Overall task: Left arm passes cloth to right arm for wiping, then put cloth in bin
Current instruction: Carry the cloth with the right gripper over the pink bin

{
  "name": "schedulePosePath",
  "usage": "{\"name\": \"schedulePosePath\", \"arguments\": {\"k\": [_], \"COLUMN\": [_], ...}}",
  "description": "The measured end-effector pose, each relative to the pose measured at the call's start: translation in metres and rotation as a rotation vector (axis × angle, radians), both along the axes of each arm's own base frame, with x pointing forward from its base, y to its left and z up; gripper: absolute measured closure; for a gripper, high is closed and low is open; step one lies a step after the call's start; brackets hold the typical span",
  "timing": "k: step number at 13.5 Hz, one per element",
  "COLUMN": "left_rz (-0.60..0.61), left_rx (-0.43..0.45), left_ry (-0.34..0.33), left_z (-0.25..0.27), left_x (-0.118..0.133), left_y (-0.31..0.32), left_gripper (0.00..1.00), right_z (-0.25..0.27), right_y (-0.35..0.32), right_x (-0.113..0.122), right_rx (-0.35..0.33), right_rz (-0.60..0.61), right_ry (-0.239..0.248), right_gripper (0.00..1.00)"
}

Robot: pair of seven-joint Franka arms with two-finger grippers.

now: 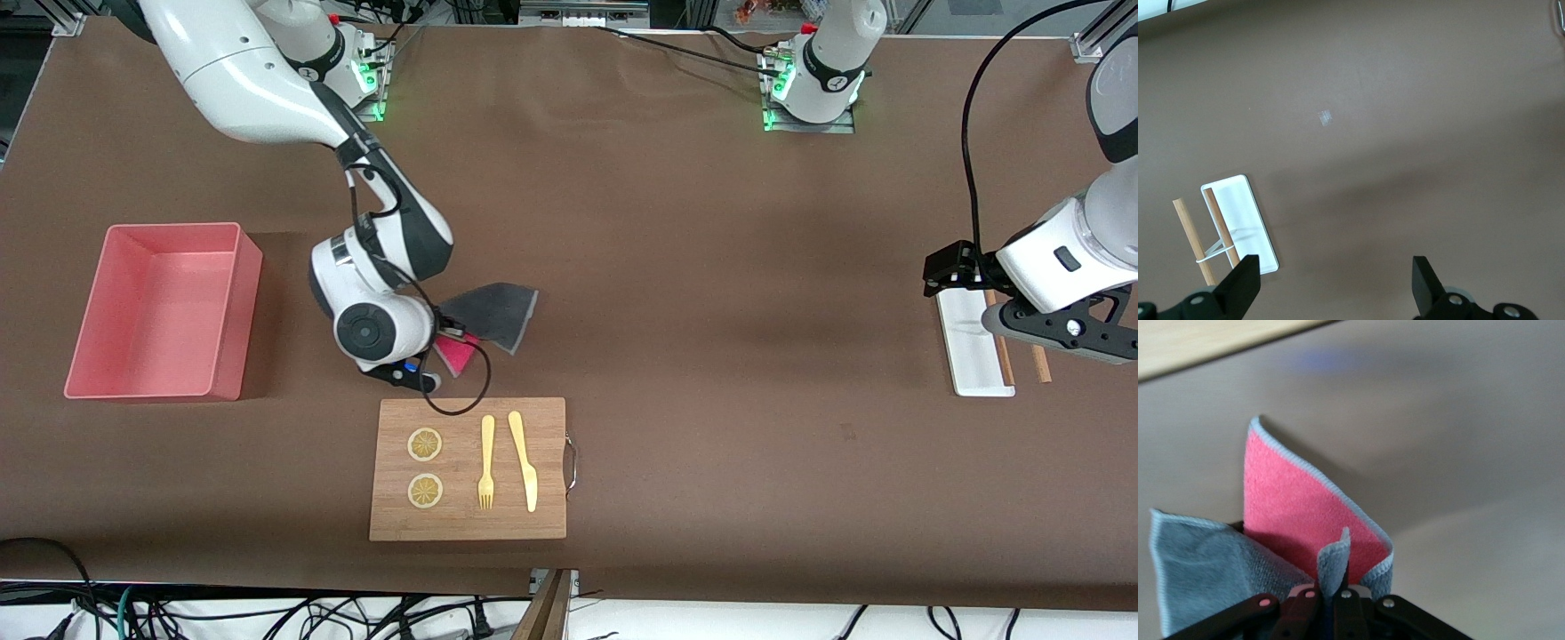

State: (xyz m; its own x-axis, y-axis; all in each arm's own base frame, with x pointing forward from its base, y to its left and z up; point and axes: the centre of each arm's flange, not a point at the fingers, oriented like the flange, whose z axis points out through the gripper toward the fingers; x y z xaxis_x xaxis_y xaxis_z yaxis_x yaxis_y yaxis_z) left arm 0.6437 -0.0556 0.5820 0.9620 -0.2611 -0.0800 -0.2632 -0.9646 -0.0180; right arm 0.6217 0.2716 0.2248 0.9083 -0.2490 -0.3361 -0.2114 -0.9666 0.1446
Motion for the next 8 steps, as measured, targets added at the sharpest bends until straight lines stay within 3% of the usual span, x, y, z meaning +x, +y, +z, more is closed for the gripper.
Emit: {"name": "schedulePosePath", "arguments": {"k": [3,8], "left_rz": [-0.007,-0.005], "left_rx": [-0.001,0.001], "left_ry": [0.002,0.030], "left_z": [0.000,-0.004], "left_x": [-0.001,-0.003], "left_y": [-0.004,-0.003], "left_gripper": [0.00,0.00], "right_z": [-0.009,-0.005], "right_y": [-0.058,-0.149], "right_x": [0.012,0.035], "right_rx": [-0.053,-0.066], "right_rz": [0.087,0.205], "right_ry": [0.049,0.069], "right_gripper": [0.98,0.98]}}
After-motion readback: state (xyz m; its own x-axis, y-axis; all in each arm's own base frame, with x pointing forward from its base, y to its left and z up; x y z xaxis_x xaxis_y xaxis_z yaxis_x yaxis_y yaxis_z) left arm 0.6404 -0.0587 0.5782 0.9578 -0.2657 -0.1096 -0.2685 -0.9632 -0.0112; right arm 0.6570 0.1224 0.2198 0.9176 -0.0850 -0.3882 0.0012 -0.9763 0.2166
